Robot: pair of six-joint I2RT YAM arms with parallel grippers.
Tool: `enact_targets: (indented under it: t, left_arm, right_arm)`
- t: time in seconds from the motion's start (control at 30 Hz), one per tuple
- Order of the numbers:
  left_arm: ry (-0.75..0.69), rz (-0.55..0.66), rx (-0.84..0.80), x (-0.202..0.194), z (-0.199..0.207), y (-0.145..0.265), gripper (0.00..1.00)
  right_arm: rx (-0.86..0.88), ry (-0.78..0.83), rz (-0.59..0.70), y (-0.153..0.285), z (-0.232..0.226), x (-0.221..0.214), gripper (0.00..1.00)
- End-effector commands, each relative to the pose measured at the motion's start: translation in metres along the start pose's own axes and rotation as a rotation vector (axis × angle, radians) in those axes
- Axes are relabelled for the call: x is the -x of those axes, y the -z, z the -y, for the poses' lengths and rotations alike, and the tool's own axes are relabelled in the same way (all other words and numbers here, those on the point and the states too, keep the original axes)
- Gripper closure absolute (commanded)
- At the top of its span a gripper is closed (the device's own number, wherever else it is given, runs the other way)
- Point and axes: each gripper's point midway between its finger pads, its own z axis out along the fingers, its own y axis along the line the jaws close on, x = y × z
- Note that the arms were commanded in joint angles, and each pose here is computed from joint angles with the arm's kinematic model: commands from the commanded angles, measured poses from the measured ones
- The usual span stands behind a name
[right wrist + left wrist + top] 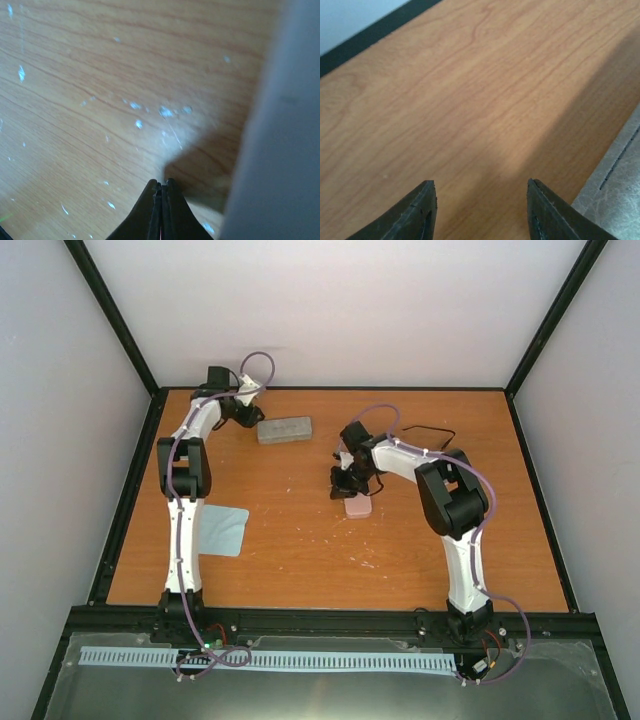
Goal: Organize the sunglasses
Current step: Adjust the sunglasses case at the center of the board.
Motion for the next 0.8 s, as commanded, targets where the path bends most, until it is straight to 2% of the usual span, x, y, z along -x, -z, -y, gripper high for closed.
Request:
enact_targets:
  t: [0.0, 0.2, 0.43, 0.5, 0.57, 0.63, 0.77]
  left_arm:
    - [0.027, -0.027, -0.106, -0.009, 0.027, 0.000, 0.50]
    - [0.089, -0.046, -0.206, -0.016, 0.061, 0.005, 0.52]
    - [0.104, -0.056, -0.332, -0.010, 0.122, 0.007, 0.53]
    - [0.089, -0.058, -0.338, -0.010, 0.135, 0.006, 0.53]
    - [0.083, -0.063, -0.334, -0.011, 0.140, 0.005, 0.52]
    - [0.082, -0.069, -0.314, -0.012, 0.137, 0.003, 0.49]
    - [0.065, -0.073, -0.251, -0.009, 0.123, -0.002, 0.47]
  right_arm:
    - [-0.087, -0.067, -0.012, 0.007, 0.029, -0.016, 0.94]
    - [-0.107, -0.095, 0.028, 0.022, 0.044, -0.012, 0.85]
    - [-0.048, -0.068, 0.093, 0.031, 0.026, 0.013, 0.71]
    - [-0.023, -0.055, 0.121, 0.037, 0.017, 0.024, 0.70]
    - [-0.001, -0.041, 0.149, 0.041, 0.009, 0.034, 0.69]
    - [0.021, -0.019, 0.183, 0.047, 0.000, 0.046, 0.63]
    - [0.031, 0.015, 0.245, 0.055, -0.010, 0.068, 0.61]
